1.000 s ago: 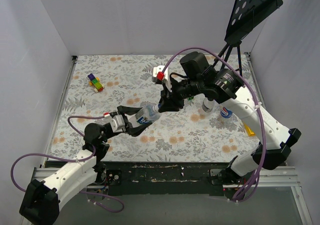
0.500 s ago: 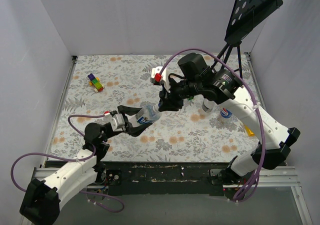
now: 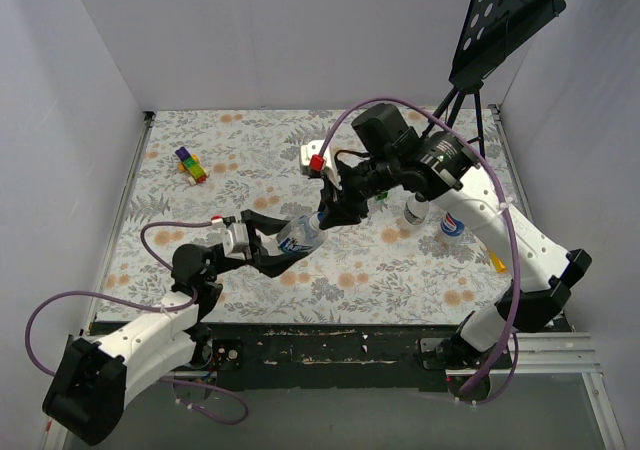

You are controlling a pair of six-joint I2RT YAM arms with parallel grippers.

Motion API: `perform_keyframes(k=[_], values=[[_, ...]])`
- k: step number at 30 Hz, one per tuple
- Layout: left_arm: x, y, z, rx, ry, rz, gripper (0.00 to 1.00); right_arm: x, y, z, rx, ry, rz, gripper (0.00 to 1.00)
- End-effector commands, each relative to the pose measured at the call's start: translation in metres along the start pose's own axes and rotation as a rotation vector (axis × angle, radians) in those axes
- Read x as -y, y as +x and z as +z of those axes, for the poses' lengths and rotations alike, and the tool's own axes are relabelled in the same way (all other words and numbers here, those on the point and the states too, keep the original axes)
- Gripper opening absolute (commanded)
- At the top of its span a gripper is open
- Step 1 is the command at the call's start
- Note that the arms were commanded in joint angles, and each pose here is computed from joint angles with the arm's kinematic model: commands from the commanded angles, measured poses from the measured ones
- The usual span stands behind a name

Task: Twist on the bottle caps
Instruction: Screw the bottle cap onto the plastic bottle.

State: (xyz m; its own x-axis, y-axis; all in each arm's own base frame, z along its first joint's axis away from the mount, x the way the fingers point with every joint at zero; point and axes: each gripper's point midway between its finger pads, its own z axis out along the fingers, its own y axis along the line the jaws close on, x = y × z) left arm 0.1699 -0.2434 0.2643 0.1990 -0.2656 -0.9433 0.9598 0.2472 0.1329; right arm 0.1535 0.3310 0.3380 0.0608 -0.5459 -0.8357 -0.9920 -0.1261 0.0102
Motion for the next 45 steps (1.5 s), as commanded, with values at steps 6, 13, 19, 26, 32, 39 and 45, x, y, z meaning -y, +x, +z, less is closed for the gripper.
perform_keyframes(k=[6,13,19,26,32,39,45], values=[[-0.018,-0.065,0.017,0.193,-0.041,0.191,0.0,0.007,0.012,0.031,-0.076,-0.085,0.05,0.19],[-0.029,-0.072,0.018,0.185,-0.121,0.31,0.0,0.018,0.009,0.031,-0.065,0.033,0.267,0.18],[-0.032,-0.067,0.024,0.187,-0.202,0.353,0.0,0.032,0.023,0.033,-0.131,0.185,0.542,0.16],[-0.028,-0.078,0.036,0.254,-0.283,0.441,0.0,0.031,0.033,0.037,-0.166,0.29,0.84,0.13],[-0.026,-0.071,0.044,0.267,-0.329,0.458,0.0,0.045,0.046,0.018,-0.165,0.52,0.944,0.13],[-0.028,-0.058,0.042,0.254,-0.346,0.419,0.0,0.054,0.027,0.004,-0.08,0.579,0.939,0.37],[-0.03,-0.042,0.023,0.257,-0.41,0.285,0.0,0.059,-0.041,-0.026,0.141,0.511,0.747,0.8]])
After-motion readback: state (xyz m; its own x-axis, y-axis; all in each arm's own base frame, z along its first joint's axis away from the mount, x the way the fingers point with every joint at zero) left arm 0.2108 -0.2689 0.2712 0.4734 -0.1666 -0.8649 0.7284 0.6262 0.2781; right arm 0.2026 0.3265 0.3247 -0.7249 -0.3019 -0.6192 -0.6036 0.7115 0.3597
